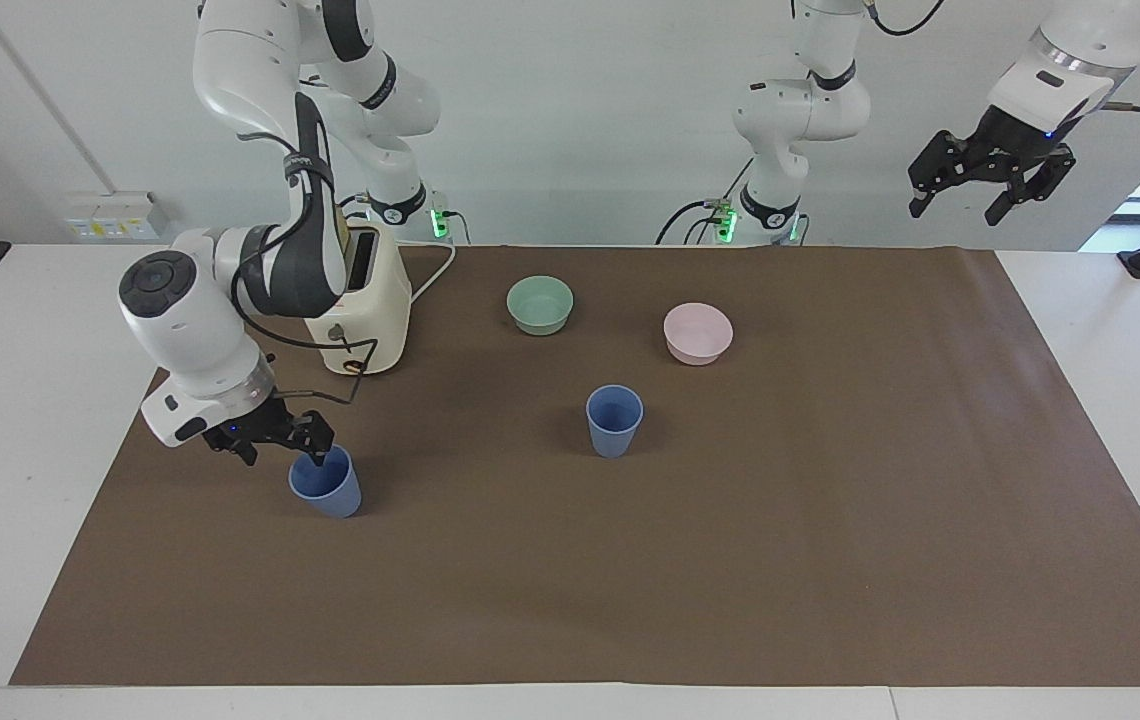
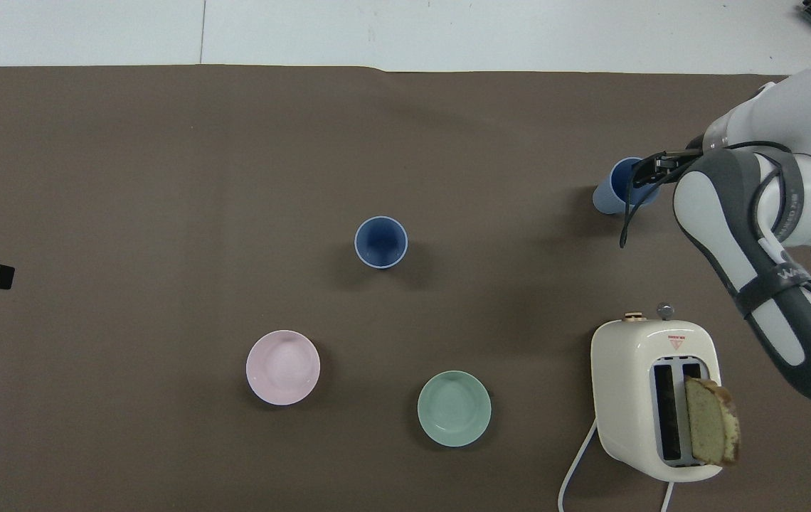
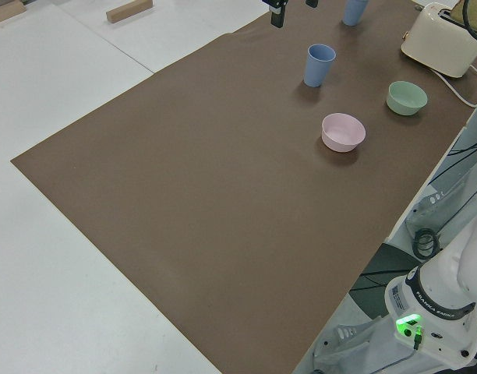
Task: Stack blue cups with both arms
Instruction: 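Reach the right gripper to the far blue cup and grasp it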
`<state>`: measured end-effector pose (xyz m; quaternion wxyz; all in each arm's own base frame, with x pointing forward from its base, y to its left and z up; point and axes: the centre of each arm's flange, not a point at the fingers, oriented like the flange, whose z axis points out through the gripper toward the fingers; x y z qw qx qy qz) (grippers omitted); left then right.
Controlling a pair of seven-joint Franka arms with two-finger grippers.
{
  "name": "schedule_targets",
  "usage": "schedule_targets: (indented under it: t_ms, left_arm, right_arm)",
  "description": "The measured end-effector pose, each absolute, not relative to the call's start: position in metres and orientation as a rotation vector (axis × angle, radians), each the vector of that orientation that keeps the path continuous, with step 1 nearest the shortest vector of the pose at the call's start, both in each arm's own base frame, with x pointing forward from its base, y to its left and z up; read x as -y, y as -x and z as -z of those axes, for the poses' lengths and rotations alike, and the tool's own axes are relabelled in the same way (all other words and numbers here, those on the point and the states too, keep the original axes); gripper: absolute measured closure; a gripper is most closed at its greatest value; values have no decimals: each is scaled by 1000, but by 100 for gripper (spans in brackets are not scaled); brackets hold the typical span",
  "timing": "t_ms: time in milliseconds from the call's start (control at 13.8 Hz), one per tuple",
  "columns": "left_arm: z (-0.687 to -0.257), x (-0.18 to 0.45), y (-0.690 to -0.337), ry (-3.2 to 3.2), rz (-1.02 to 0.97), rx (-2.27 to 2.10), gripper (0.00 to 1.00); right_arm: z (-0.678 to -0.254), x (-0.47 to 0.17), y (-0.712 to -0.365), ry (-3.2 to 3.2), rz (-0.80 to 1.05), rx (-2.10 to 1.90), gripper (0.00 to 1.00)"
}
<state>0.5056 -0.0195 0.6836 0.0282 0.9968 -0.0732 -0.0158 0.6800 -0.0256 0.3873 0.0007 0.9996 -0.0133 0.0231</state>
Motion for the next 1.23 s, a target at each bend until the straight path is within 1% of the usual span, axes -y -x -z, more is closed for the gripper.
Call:
schedule_targets:
  t_ms: [145, 508, 653, 725, 870, 1088, 1160, 1233]
  left_arm:
    - [-684, 20, -506, -3076, 49, 226, 0]
    - [-684, 20, -506, -3076, 49, 227, 0]
    - [-684, 20, -506, -3076, 49, 227, 0]
    - [-684, 20, -506, -3076, 49, 227, 0]
    - [-684, 20, -506, -3076, 49, 227, 0]
    - [-684, 20, -506, -3076, 50, 227, 0]
    - [-684, 20, -506, -3076, 50, 226, 0]
    - [-684, 20, -506, -3076, 50, 226, 0]
  right_arm:
    - [-375, 27, -683, -3140, -64, 43, 0]
    - [-373, 27, -683, -3140, -61, 43, 0]
    - [-373, 27, -683, -3140, -61, 40, 4]
    - [-373, 27, -683, -3140, -61, 29, 14]
    - [-374, 27, -683, -3139, -64, -5, 42]
    - [-378, 26, -684, -3139, -75, -12, 79]
    - [-381, 25, -684, -3139, -83, -14, 89]
    - [-387, 23, -685, -3140, -98, -18, 96]
